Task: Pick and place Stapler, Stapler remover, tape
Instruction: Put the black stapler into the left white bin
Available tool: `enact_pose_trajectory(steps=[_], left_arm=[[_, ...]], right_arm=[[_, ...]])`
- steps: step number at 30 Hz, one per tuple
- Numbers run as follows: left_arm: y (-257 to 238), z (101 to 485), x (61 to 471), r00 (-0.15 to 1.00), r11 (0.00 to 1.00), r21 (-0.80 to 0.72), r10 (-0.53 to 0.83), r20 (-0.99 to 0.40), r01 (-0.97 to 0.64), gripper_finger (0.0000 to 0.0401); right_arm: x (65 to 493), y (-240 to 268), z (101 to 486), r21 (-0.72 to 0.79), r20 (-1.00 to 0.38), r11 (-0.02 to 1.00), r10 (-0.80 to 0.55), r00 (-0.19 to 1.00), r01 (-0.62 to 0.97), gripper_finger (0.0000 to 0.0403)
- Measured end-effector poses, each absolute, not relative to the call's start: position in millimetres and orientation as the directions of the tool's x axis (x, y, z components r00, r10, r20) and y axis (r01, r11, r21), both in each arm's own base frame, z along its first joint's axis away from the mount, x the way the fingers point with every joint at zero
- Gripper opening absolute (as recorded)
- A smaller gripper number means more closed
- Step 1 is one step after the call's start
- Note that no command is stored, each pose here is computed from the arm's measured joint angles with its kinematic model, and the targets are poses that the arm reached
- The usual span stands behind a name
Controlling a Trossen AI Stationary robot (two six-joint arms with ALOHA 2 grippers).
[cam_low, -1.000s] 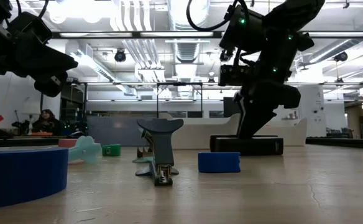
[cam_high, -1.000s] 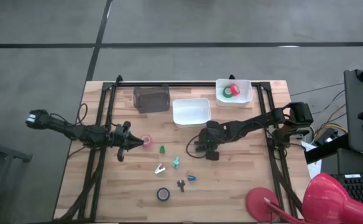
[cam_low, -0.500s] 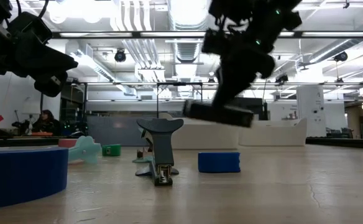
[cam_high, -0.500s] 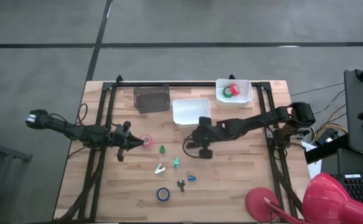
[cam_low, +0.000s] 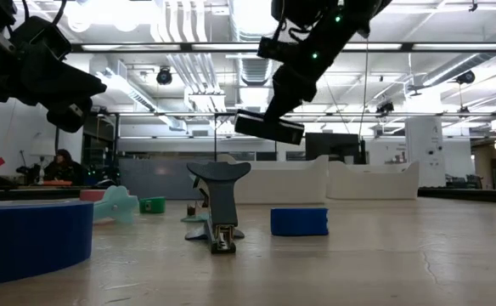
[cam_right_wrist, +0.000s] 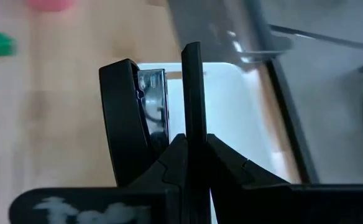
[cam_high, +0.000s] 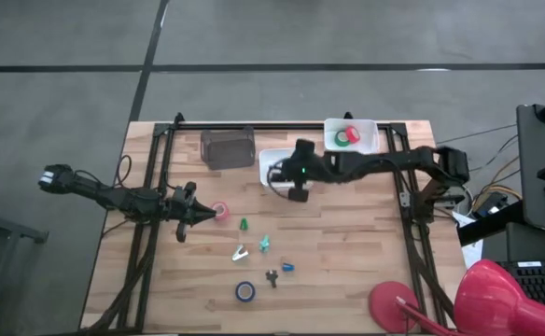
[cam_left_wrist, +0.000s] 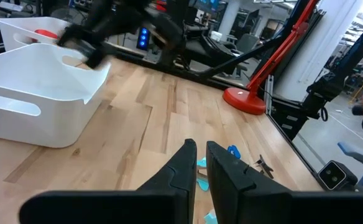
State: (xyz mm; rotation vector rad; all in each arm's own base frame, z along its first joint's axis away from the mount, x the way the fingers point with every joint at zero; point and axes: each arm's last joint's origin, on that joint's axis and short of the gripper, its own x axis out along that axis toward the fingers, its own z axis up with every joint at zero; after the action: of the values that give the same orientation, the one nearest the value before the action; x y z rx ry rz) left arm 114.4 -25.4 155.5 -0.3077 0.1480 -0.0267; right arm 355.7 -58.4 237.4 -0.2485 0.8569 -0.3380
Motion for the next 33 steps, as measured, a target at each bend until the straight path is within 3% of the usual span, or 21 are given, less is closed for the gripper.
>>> enact_pose_trajectory(steps=[4, 13, 33], left_arm=[[-25.4, 155.5, 114.4, 0.989, 0.953, -0.304, -0.049, -0.141, 0.004, 0.0039], [-25.4, 155.5, 114.4, 0.989, 0.953, -0.304, -0.048, -0.141, 0.003, 0.0039], [-25.4, 155.4, 114.4, 0.989, 0.953, -0.304, -0.048, -0.142, 0.003, 0.0039]], right_arm=[[354.2, -87.2, 233.9, -0.29, -0.705, 0.939, -0.339, 0.623, 0.182, 0.0038], [353.9, -126.8, 199.1, -0.265, -0.774, 0.939, -0.342, 0.533, 0.217, 0.0038], [371.3, -139.5, 152.5, -0.258, -0.836, 0.943, -0.328, 0.44, 0.212, 0.0055]])
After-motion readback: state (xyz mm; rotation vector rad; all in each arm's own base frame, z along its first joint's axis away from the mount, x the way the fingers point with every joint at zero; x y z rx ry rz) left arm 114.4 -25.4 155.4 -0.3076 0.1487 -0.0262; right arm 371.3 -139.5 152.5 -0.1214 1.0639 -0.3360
